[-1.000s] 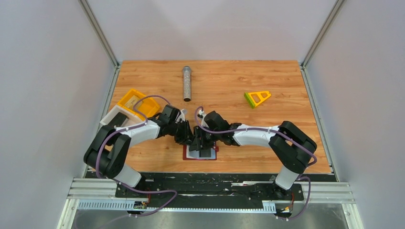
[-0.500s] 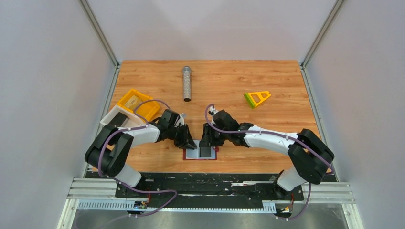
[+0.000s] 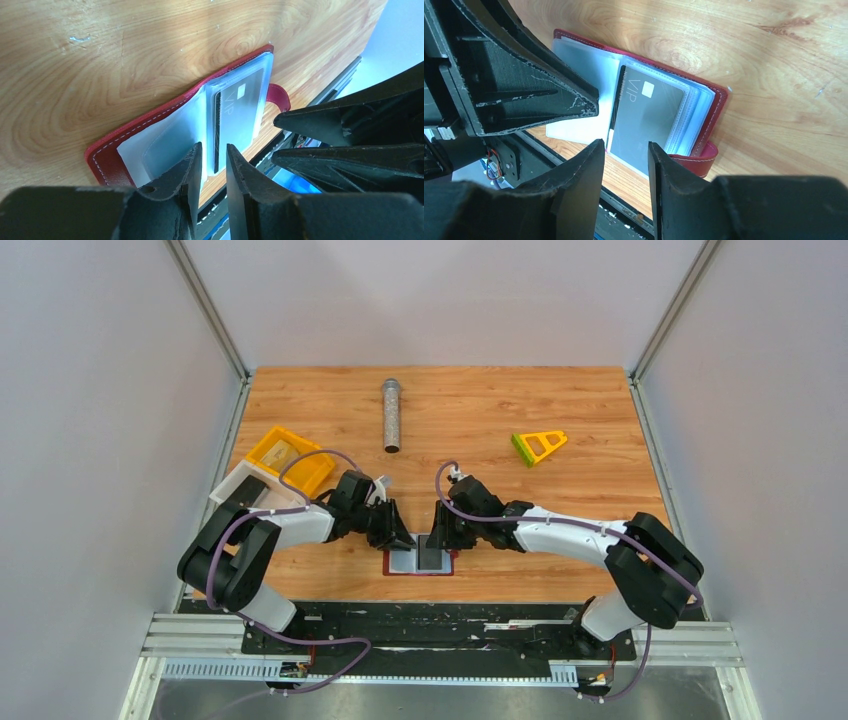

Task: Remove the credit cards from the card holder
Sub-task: Remove the credit card from the card holder.

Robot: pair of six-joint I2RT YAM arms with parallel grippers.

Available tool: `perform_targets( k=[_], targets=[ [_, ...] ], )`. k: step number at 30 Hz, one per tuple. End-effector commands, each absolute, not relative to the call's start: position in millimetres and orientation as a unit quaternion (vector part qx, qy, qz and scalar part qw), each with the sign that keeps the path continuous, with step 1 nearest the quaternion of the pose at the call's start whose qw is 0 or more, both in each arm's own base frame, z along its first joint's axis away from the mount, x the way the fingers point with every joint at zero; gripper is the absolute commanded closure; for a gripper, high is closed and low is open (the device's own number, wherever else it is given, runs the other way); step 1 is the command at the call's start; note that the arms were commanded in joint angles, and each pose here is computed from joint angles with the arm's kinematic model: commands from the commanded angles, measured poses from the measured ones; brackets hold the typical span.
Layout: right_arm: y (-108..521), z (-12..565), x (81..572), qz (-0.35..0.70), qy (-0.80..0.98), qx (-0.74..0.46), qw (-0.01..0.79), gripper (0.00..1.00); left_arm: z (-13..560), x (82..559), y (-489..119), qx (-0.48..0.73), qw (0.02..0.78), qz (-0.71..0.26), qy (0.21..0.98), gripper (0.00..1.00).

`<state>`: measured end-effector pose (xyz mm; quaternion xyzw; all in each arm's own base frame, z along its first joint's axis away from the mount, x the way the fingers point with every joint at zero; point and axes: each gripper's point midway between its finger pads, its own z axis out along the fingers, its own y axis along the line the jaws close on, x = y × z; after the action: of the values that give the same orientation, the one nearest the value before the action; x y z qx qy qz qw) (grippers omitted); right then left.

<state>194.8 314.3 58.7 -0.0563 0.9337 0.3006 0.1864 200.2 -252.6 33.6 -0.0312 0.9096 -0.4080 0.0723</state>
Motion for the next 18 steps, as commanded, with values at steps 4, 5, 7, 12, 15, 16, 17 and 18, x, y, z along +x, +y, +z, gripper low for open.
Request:
perform_targets(
  k=[4, 5, 7, 12, 15, 16, 17, 18],
  targets=[
    [313, 57, 205, 0.291, 0.937, -0.028, 0.194, 0.62, 41, 202, -258, -0.021, 0.082, -0.428, 0.900, 0.67],
    [313, 56, 205, 0.291, 0.937, -0.027, 0.192, 0.62, 42, 203, -259, -0.021, 0.082, -0.429, 0.899, 0.67],
    [313, 54, 204, 0.290, 0.938, -0.026, 0.188, 0.62, 42, 203, -259, -0.021, 0.082, -0.429, 0.899, 0.67],
    [313, 48, 202, 0.286, 0.941, -0.024, 0.177, 0.62, 40, 203, -260, -0.021, 0.080, -0.431, 0.899, 0.67],
    [313, 44, 201, 0.282, 0.943, -0.024, 0.174, 0.63, 39, 202, -260, -0.023, 0.079, -0.432, 0.898, 0.67],
    [312, 43, 201, 0.281, 0.944, -0.023, 0.173, 0.63, 38, 202, -260, -0.023, 0.078, -0.432, 0.898, 0.67],
    [312, 42, 201, 0.280, 0.944, -0.022, 0.172, 0.63, 37, 202, -260, -0.023, 0.077, -0.433, 0.898, 0.67],
    [312, 40, 201, 0.279, 0.945, -0.022, 0.171, 0.63, 36, 202, -260, -0.023, 0.077, -0.433, 0.898, 0.67]
  ],
)
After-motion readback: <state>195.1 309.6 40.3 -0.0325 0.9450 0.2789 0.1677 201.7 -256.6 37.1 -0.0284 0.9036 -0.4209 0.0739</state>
